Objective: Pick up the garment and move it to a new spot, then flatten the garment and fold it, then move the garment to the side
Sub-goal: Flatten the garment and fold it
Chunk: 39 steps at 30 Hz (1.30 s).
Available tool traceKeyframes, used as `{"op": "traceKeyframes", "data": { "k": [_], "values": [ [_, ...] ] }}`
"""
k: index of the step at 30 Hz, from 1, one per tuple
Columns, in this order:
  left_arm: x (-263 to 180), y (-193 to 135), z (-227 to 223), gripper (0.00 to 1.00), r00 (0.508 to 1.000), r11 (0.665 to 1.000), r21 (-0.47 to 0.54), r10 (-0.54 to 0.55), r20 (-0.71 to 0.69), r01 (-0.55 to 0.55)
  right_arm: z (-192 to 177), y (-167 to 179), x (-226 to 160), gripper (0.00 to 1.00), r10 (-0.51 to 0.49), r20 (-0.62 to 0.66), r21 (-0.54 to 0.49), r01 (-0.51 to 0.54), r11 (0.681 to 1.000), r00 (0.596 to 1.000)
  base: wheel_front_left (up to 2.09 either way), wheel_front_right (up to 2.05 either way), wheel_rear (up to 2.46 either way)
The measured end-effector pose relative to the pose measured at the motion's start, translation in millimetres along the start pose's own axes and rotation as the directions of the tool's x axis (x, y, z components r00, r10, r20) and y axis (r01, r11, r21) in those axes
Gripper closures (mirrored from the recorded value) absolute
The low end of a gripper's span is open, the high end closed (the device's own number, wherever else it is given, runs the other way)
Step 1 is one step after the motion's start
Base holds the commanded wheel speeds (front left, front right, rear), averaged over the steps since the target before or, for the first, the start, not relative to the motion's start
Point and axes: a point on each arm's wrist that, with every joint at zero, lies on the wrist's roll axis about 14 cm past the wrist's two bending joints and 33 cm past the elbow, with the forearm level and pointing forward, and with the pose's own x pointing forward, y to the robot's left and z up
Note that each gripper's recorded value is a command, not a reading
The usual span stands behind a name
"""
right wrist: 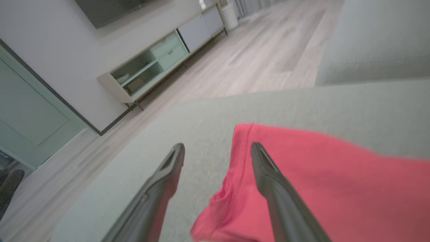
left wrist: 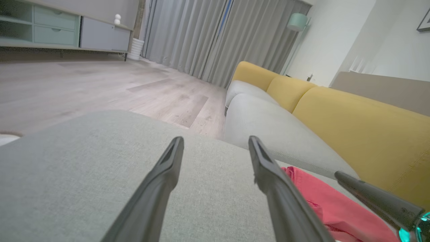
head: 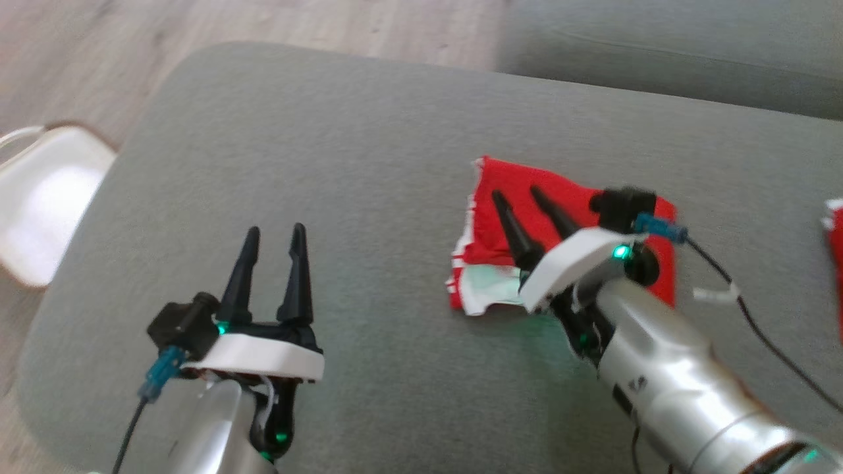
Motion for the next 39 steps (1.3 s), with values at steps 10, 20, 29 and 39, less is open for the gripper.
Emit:
{"op": "traceKeyframes", "data": {
  "k": [10, 20, 29, 39],
  "values": [
    [30.2, -48.9, 4.8, 0.0, 0.989, 0.99, -0.005, -0.144, 0.029, 0.144, 115.9, -109.7, -77.5, 0.0, -0.235, 0.317, -0.253, 0.321, 0.913, 0.919, 0.0, 0.0, 0.0],
    [43.3, -93.1, -10.0, 0.0, 0.963, 0.962, 0.035, -0.269, 0.0, 0.269, 74.8, -150.4, -191.3, 0.0, -0.479, 0.416, -0.192, 0.59, 0.784, 0.773, 0.0, 0.0, 0.0],
    [40.8, -92.7, -21.9, 0.0, 0.962, 0.962, 0.041, -0.27, -0.03, 0.271, 58.9, -150.9, -220.1, 0.0, -0.542, 0.429, -0.151, 0.649, 0.745, 0.722, 0.0, 0.0, 0.0],
    [40.0, -84.8, -26.2, 0.0, 0.967, 0.967, 0.042, -0.25, -0.042, 0.252, 54.9, -149.1, -206.8, 0.0, -0.527, 0.412, -0.155, 0.627, 0.764, 0.743, 0.0, 0.0, 0.0]
  ]
}}
